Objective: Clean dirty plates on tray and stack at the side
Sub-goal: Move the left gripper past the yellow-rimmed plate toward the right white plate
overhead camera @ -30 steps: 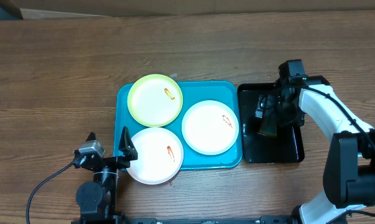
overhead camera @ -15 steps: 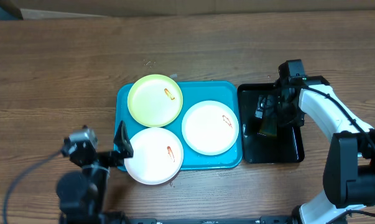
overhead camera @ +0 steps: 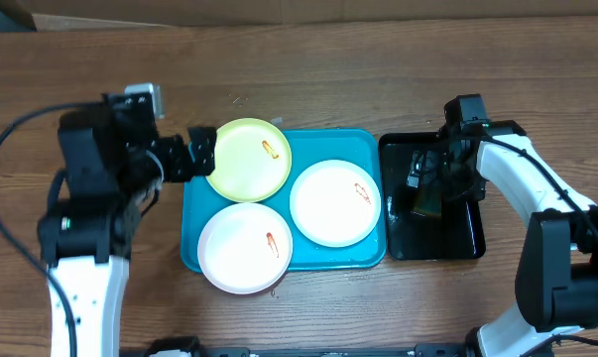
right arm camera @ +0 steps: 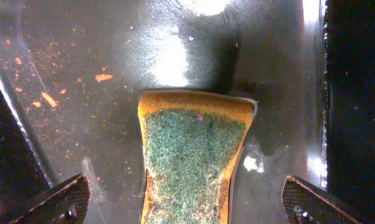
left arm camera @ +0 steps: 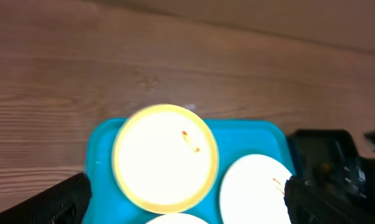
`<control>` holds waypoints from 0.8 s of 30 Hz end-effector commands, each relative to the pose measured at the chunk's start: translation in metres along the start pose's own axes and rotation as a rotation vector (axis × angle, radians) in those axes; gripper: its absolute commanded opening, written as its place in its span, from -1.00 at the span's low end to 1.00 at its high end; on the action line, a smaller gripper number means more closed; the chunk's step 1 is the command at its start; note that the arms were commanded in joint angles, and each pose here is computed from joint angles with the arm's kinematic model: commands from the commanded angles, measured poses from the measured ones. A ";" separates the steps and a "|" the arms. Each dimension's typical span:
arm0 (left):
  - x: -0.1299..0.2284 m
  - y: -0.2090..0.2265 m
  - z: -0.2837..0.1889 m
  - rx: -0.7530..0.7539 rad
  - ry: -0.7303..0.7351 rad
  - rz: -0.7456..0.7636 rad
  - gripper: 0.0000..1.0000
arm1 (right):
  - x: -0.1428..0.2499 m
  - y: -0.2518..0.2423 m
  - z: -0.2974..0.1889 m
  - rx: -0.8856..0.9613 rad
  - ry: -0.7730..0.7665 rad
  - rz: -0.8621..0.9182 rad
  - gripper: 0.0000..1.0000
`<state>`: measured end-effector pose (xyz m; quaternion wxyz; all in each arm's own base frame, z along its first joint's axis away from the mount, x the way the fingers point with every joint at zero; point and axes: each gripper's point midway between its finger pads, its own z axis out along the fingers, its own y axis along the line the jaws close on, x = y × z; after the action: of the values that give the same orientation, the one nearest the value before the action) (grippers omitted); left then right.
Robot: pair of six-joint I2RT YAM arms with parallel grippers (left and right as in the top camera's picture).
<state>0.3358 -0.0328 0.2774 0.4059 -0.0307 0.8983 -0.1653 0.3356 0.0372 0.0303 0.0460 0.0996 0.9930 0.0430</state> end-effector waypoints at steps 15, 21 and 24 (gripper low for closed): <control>0.048 0.000 0.026 0.052 0.268 -0.079 1.00 | -0.008 0.004 -0.007 -0.014 -0.029 -0.002 1.00; 0.046 0.000 0.027 0.054 0.260 -0.076 1.00 | -0.008 0.004 -0.007 -0.014 -0.029 -0.002 1.00; 0.046 0.000 0.027 0.054 0.261 -0.076 1.00 | -0.008 0.004 -0.007 -0.014 -0.029 -0.002 1.00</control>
<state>0.3200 -0.0494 0.2186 0.2653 -0.0423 0.9395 -0.2125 0.3355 0.0372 0.0303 0.0458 0.0998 0.9930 0.0430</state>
